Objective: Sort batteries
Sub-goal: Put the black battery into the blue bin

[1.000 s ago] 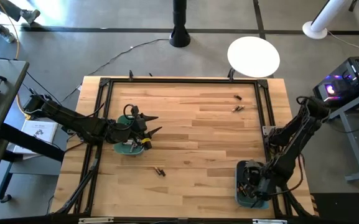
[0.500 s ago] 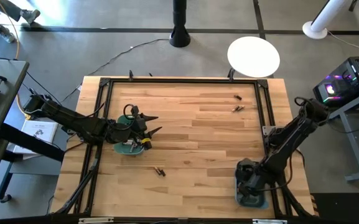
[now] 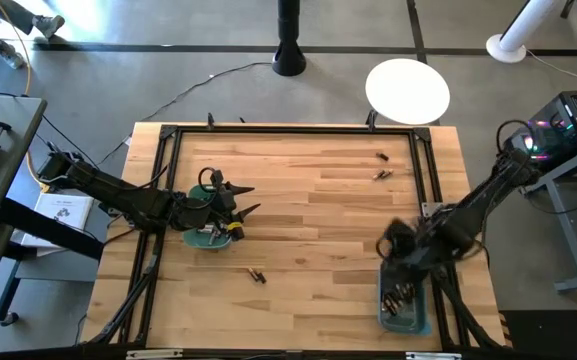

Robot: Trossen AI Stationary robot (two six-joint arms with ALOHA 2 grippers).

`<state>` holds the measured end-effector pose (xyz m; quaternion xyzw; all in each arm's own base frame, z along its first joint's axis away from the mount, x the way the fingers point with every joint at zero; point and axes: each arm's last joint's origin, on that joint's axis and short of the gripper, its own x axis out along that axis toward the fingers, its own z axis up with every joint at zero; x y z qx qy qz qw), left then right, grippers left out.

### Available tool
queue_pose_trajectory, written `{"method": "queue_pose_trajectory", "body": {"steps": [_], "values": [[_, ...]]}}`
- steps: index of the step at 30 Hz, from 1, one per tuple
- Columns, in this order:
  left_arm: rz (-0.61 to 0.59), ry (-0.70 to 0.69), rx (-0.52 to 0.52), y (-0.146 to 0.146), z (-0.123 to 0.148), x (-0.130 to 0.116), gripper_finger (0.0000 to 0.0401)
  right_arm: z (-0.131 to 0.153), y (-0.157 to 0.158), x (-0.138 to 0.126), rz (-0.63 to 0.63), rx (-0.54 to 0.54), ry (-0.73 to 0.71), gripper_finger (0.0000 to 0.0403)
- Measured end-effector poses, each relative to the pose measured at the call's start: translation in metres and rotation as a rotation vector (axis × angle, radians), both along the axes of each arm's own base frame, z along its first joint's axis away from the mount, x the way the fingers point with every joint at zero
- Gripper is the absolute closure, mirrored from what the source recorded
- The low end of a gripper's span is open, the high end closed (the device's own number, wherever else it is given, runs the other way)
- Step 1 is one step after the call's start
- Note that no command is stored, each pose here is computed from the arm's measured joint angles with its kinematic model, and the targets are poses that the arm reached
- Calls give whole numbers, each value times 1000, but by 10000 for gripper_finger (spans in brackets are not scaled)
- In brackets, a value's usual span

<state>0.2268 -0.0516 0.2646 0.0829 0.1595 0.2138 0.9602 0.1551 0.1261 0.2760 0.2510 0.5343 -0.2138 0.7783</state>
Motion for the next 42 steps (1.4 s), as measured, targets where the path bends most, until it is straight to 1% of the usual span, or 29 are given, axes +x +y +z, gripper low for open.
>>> {"method": "queue_pose_trajectory", "body": {"steps": [2, 3, 5, 8, 11, 14, 17, 20, 22, 27, 31, 35, 42], "values": [[0, 0, 0, 0, 0, 0, 201, 9, -16, 8, -16, -156, -99, 320], [0, 0, 0, 0, 0, 0, 201, 11, -24, 12, -21, -195, -100, 320], [1, -1, -1, 0, 0, 0, 201, 11, -44, 22, -20, -226, -57, 320], [1, -1, 0, 0, 0, 0, 201, 4, -76, 33, -10, -275, 32, 320], [1, -1, -1, 0, 0, 0, 201, -2, -112, 40, -44, -307, 91, 320], [1, -1, 0, 0, 0, 0, 201, -5, -148, 41, -79, -306, 137, 317], [1, -1, 0, 0, 0, 0, 201, -10, -180, 41, -90, -260, 128, 302], [1, 0, 1, 0, 0, 0, 201, -17, -208, 38, -109, -220, 74, 272], [1, 0, 1, 0, 0, 0, 201, -22, -223, 37, -132, -212, 68, 248], [-1, 2, 7, 0, 0, 0, 201, -35, -256, 36, -191, -221, 102, 191], [0, 2, 7, 0, 0, 0, 201, -52, -279, 38, -219, -206, 153, 160], [0, 3, 7, 0, 0, 0, 201, -73, -302, 34, -259, -170, 226, 151], [0, 3, 7, 0, 0, 0, 201, -98, -332, 23, -361, -123, 281, 150]]}}
